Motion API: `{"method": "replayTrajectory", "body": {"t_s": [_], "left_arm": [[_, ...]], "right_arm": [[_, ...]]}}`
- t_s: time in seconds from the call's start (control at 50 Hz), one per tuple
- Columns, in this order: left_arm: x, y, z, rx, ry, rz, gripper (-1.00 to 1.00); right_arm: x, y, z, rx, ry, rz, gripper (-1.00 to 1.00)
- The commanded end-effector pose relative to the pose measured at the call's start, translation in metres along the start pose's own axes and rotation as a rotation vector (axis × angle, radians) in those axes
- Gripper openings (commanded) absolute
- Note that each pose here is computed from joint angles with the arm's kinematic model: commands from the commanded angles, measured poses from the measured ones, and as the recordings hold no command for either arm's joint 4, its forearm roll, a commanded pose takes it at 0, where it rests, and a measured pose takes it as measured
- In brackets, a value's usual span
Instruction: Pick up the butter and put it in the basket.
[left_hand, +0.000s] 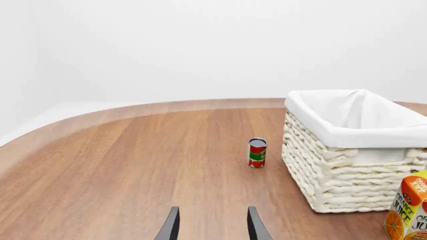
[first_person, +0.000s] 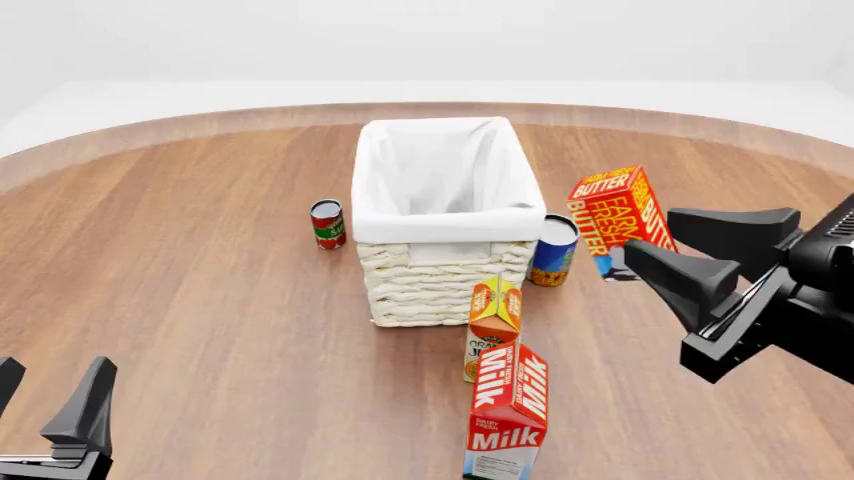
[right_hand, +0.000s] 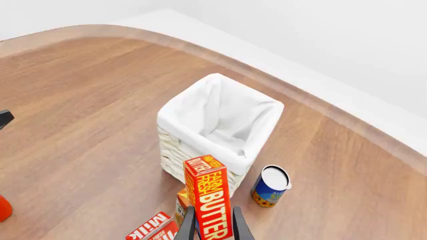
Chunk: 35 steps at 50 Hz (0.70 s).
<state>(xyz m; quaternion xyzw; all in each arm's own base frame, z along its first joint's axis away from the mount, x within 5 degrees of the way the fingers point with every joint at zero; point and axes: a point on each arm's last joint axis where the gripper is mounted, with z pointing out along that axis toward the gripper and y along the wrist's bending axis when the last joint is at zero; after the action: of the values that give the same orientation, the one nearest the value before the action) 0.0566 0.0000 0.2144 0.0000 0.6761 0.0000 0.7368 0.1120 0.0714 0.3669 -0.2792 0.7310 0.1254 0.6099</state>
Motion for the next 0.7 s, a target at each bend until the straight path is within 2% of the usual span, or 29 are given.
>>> {"method": "replayTrajectory", "body": {"t_s": [0.02,0.44,0.7], "left_arm": [[0.000,0.000,0.000,0.000,0.000,0.000,1.00],[0.000,0.000,0.000,0.000,0.000,0.000,1.00],[0.000,0.000,0.000,0.000,0.000,0.000,1.00]], "right_arm": [[-0.019,0.000,-0.005,-0.010,-0.074,0.017,-1.00],[-0.044,-0.009,0.022,0.024,-0.087,0.019,-1.00],[-0.048,-0.010,0.041,0.025,-0.071,0.006,-1.00]]}}
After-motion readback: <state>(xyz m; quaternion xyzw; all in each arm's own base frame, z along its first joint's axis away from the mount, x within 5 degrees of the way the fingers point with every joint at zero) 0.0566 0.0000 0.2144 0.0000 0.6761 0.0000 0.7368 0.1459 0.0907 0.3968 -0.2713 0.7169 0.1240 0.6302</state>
